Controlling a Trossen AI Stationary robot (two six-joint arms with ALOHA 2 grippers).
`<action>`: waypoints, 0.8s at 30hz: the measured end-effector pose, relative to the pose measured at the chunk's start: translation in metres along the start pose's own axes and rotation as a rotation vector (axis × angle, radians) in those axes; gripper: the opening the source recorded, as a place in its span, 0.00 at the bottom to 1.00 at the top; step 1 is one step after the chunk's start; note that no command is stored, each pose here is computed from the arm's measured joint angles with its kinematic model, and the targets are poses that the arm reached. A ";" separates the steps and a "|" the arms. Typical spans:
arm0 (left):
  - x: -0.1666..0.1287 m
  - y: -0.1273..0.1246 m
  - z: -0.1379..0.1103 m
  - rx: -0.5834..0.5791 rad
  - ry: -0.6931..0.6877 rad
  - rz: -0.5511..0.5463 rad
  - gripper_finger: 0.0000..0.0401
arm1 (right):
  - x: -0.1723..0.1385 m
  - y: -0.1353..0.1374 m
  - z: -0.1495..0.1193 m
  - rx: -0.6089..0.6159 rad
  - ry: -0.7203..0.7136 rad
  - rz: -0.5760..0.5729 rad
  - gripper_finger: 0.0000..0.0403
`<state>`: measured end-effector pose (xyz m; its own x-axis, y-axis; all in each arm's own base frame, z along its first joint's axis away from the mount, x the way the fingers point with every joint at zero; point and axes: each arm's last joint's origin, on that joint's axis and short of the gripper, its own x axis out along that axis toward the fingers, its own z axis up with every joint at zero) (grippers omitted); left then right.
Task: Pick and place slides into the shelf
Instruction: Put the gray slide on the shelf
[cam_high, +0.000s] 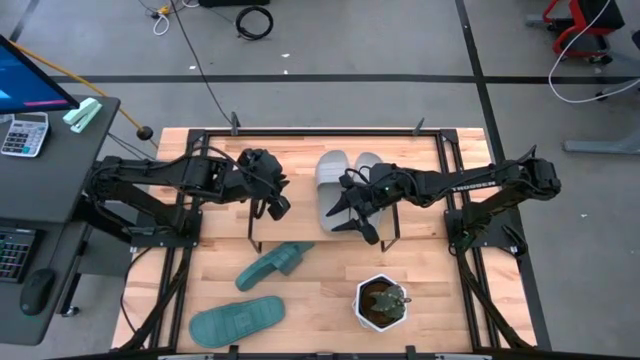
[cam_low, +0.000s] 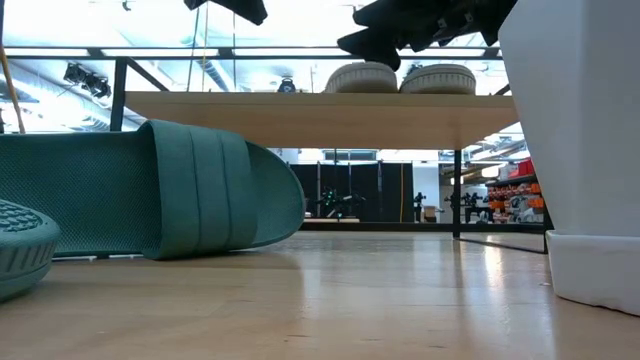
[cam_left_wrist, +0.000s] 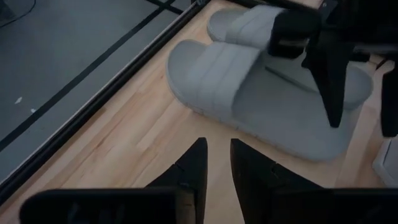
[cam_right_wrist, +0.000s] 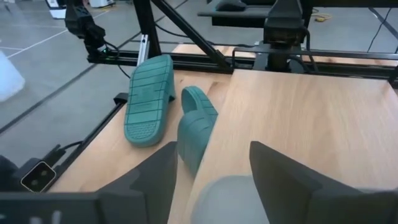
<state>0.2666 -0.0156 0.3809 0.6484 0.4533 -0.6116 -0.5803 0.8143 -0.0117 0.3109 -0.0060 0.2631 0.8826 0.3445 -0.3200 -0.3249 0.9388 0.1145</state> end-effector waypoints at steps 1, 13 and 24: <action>0.001 -0.001 0.001 -0.005 -0.008 -0.003 0.19 | 0.000 0.000 0.000 0.000 -0.001 0.000 0.52; 0.002 -0.003 0.001 -0.015 0.013 -0.048 0.18 | -0.029 0.002 0.058 -0.018 -0.104 -0.041 0.53; 0.017 -0.015 -0.005 -0.019 0.093 -0.134 0.17 | -0.098 -0.010 0.100 0.014 0.284 -0.336 0.50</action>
<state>0.2838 -0.0219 0.3673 0.6729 0.3049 -0.6740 -0.5016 0.8577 -0.1127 0.2617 -0.0491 0.3879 0.8094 0.0074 -0.5873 -0.0292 0.9992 -0.0276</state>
